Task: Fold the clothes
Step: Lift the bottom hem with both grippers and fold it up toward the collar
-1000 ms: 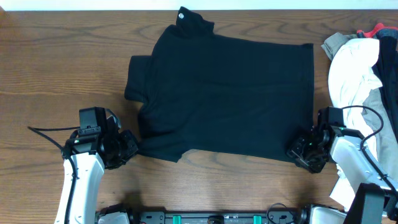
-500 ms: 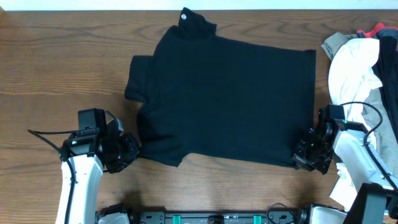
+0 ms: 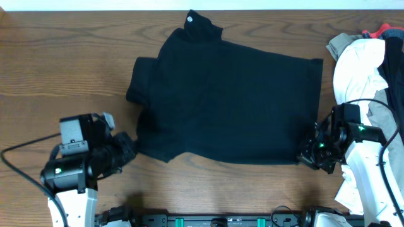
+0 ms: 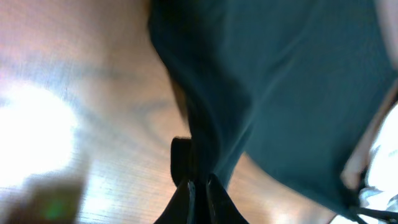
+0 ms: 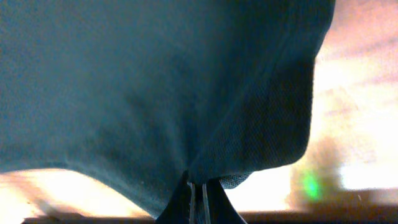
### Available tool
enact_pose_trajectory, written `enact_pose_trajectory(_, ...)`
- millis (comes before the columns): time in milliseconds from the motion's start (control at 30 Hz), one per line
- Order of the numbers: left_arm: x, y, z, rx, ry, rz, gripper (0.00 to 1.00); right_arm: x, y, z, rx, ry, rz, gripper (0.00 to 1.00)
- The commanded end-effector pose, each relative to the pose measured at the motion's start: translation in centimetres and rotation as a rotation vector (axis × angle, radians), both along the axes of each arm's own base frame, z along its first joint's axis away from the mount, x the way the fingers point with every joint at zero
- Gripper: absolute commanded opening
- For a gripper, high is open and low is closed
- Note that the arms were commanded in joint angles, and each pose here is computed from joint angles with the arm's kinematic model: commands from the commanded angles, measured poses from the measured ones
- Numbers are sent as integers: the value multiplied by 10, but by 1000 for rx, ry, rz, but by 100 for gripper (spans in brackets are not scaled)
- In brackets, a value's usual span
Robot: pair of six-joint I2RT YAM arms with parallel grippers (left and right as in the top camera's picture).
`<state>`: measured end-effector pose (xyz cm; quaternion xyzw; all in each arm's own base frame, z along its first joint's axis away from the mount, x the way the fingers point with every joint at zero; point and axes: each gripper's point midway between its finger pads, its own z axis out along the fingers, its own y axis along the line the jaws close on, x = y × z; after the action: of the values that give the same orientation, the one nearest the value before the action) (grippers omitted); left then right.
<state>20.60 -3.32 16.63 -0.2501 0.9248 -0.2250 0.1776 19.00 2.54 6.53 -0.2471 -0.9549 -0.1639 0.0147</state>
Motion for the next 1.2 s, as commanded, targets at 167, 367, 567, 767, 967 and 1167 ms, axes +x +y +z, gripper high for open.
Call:
enact_pose_trajectory(167,40,5,20,-5,-55,-14,6,54,-1,33,15,-200,-47,1)
enact_pose_trajectory(367,65,9,-1,2,-25,-43,6,78,-5,28,17,-230,-93,1)
enact_pose_trajectory(567,87,13,3,17,-99,-43,6,95,0,12,67,-224,-95,1)
enact_pose_trajectory(767,99,15,7,29,-150,-46,6,116,-2,5,94,-262,-127,1)
enact_pose_trajectory(967,118,19,15,49,-229,-45,6,131,-6,9,94,-316,-159,1)
enact_pose_trajectory(1167,139,11,6,49,-250,-80,6,142,-8,12,94,-349,-188,2)
